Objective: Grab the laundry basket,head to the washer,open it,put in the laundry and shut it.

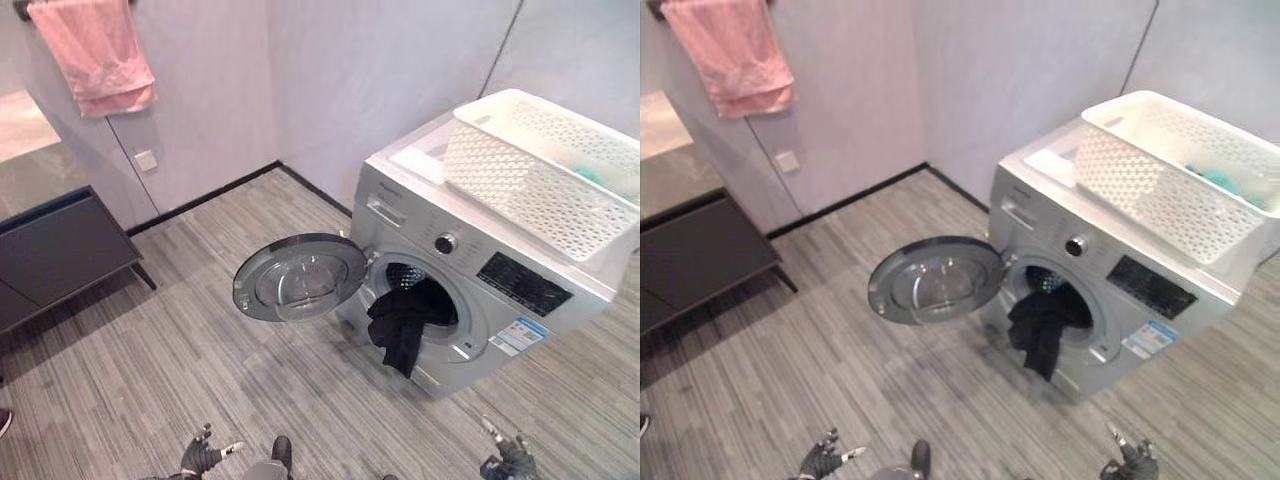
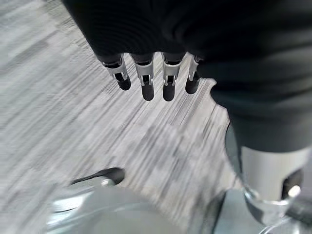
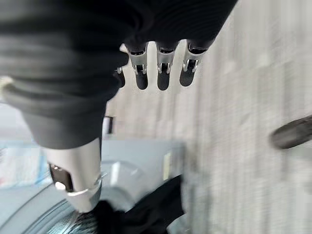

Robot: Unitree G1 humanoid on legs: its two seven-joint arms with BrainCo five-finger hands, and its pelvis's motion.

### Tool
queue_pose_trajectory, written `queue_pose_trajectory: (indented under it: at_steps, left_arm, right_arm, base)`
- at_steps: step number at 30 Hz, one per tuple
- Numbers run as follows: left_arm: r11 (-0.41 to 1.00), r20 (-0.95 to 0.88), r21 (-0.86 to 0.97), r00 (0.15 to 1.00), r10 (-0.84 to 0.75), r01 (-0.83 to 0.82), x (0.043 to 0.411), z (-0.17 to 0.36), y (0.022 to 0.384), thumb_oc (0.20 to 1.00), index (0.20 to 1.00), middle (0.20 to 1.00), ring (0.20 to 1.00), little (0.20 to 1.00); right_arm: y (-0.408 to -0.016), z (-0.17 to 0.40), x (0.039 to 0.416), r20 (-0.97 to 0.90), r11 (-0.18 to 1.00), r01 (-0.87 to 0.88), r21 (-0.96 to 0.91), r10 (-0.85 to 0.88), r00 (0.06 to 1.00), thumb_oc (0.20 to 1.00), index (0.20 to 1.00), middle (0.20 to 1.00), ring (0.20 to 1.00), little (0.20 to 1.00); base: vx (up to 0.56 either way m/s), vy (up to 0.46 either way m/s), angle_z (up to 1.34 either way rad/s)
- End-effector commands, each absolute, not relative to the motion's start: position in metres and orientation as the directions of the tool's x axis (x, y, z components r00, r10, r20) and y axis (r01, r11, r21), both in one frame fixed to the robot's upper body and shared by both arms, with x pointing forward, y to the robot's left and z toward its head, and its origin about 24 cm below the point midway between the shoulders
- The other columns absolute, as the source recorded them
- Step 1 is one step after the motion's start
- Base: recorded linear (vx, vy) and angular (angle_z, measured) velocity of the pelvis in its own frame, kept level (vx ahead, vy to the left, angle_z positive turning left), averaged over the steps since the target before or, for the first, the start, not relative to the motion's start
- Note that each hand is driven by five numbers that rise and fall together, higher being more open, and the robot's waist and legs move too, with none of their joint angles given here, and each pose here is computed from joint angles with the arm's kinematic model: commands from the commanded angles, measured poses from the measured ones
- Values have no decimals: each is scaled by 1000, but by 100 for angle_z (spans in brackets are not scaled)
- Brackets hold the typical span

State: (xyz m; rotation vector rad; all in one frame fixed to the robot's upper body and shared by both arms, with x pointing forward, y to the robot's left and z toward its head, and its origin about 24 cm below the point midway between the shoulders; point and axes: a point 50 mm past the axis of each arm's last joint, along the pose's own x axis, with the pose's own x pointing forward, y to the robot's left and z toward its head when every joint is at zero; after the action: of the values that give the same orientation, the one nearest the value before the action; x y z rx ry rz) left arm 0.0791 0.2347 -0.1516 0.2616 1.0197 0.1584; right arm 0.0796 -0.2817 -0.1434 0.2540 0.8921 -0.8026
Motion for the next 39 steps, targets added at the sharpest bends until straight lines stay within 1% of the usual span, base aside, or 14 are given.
queue_pose_trajectory:
  at_steps: [1,4,8,9,13,17,20,22,23,27,31,35,37,39]
  left_arm:
    - [954,-812,299,523,260,-11,90,-153,230,1000,1000,1000,1000,1000]
    - [956,-827,291,496,267,-29,88,-155,231,1000,1000,1000,1000,1000]
    - [959,-830,282,499,250,-11,88,-156,228,1000,1000,1000,1000,1000]
    - [973,-838,231,505,205,-12,90,-156,217,1000,1000,1000,1000,1000]
    - [970,-849,243,481,219,-12,84,-158,220,1000,1000,1000,1000,1000]
    - [967,-855,253,463,234,-22,78,-159,224,1000,1000,1000,1000,1000]
    - [965,-841,263,485,241,-24,83,-156,227,1000,1000,1000,1000,1000]
    - [963,-823,267,514,240,-22,90,-153,228,1000,1000,1000,1000,1000]
    - [963,-799,269,552,239,-28,100,-148,229,1000,1000,1000,1000,1000]
    - [961,-759,274,604,242,-41,114,-141,232,1000,1000,1000,1000,1000]
    - [961,-735,271,631,249,-64,120,-136,234,1000,1000,1000,1000,1000]
    - [958,-762,285,596,254,-43,114,-139,239,1000,1000,1000,1000,1000]
    - [958,-761,285,600,248,-34,114,-138,240,1000,1000,1000,1000,1000]
    - [960,-754,279,622,213,9,120,-136,237,1000,1000,1000,1000,1000]
  right_arm:
    - [-290,-136,98,-754,765,637,-98,-475,454,1000,1000,1000,1000,1000]
    - [-277,-149,72,-830,825,548,-136,-397,392,1000,1000,1000,1000,1000]
    - [-278,-149,70,-836,815,566,-127,-395,382,1000,1000,1000,1000,1000]
    - [-235,-139,151,-775,922,386,-34,-268,572,1000,1000,1000,1000,1000]
    - [-234,-139,152,-776,923,384,-30,-264,573,1000,1000,1000,1000,1000]
    - [-238,-141,147,-791,920,383,-78,-291,538,1000,1000,1000,1000,1000]
    - [-243,-141,148,-800,925,351,-143,-317,510,1000,1000,1000,1000,1000]
    - [-247,-136,158,-784,933,308,-185,-329,526,1000,1000,1000,1000,1000]
    - [-251,-128,175,-759,933,282,-221,-347,552,1000,1000,1000,1000,1000]
    - [-257,-113,201,-711,927,275,-257,-374,595,1000,1000,1000,1000,1000]
    - [-271,-98,220,-672,904,274,-328,-428,605,1000,1000,1000,1000,1000]
    - [-288,-99,210,-691,874,247,-418,-483,538,1000,1000,1000,1000,1000]
    - [-290,-98,209,-691,870,227,-437,-486,536,1000,1000,1000,1000,1000]
    - [-293,-102,201,-707,847,143,-512,-510,489,1000,1000,1000,1000,1000]
  base:
    - [-113,-137,-10]
    - [-85,-128,-11]
    - [-47,-59,1]
    - [-24,-17,-3]
    - [33,3,4]
    - [61,11,7]
    - [18,-4,6]
    - [-46,-10,7]
    - [-52,-2,5]
    - [-51,24,10]
    - [65,118,-1]
    - [250,346,-3]
    - [112,174,-11]
    - [271,183,15]
